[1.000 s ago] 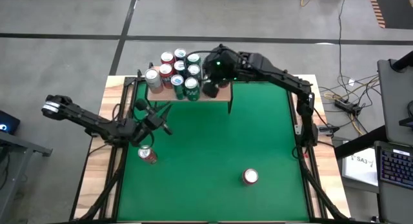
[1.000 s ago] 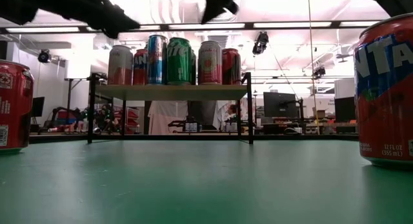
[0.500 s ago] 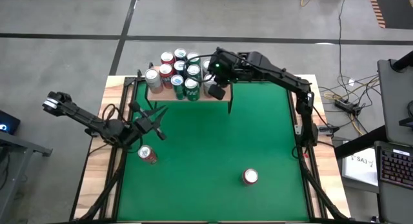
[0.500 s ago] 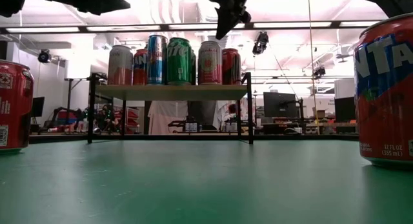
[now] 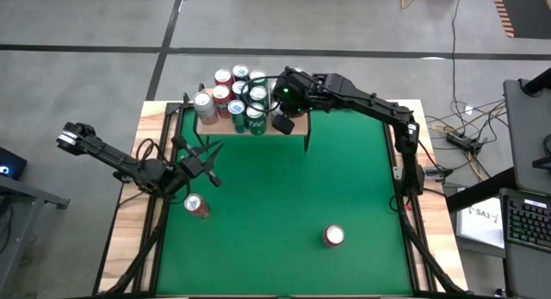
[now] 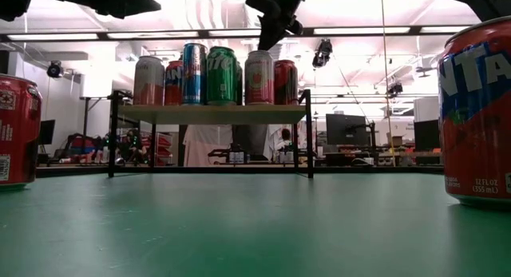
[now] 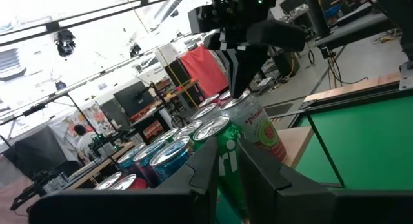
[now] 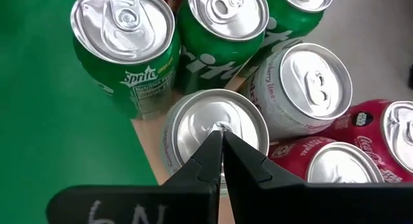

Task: Place canned beverage on shelf
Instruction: Put the orange can on the shelf

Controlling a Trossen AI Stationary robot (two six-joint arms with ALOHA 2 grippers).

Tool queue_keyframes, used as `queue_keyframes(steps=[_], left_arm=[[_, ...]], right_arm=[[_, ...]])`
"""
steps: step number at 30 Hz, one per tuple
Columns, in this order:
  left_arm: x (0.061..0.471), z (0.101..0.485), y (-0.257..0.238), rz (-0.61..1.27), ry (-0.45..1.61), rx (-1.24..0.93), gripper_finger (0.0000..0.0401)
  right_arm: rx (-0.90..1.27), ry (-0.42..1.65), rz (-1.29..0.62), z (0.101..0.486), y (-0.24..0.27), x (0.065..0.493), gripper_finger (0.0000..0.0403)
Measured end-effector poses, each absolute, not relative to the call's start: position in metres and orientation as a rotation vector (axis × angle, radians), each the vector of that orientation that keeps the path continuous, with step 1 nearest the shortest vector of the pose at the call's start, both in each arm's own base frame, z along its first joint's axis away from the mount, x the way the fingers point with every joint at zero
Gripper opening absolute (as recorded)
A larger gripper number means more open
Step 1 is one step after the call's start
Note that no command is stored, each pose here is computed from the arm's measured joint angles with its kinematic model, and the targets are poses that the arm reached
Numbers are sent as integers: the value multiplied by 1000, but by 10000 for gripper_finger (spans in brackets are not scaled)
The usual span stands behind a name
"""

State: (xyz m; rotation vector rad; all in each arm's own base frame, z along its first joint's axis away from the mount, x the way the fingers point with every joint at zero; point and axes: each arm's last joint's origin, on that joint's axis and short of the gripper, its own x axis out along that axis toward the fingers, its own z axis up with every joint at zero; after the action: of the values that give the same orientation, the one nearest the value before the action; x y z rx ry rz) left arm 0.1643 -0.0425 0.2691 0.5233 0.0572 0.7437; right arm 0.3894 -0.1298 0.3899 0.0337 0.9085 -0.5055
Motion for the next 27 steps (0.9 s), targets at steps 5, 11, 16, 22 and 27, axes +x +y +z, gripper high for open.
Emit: queue_keyframes(steps=[5, 11, 16, 22, 27], left_arm=[[164, 269, -43, 744, 58, 527, 40], [164, 269, -43, 743, 58, 527, 40], [164, 269, -43, 743, 58, 527, 40], [164, 269, -43, 743, 58, 526, 40], [166, 268, -44, 685, 32, 530, 40]], right_arm=[[35, 891, -503, 387, -128, 393, 9], [41, 860, -490, 389, -126, 396, 9], [41, 855, -495, 389, -126, 397, 9], [23, 802, -492, 400, -122, 396, 9], [9, 749, -466, 414, -112, 393, 9]])
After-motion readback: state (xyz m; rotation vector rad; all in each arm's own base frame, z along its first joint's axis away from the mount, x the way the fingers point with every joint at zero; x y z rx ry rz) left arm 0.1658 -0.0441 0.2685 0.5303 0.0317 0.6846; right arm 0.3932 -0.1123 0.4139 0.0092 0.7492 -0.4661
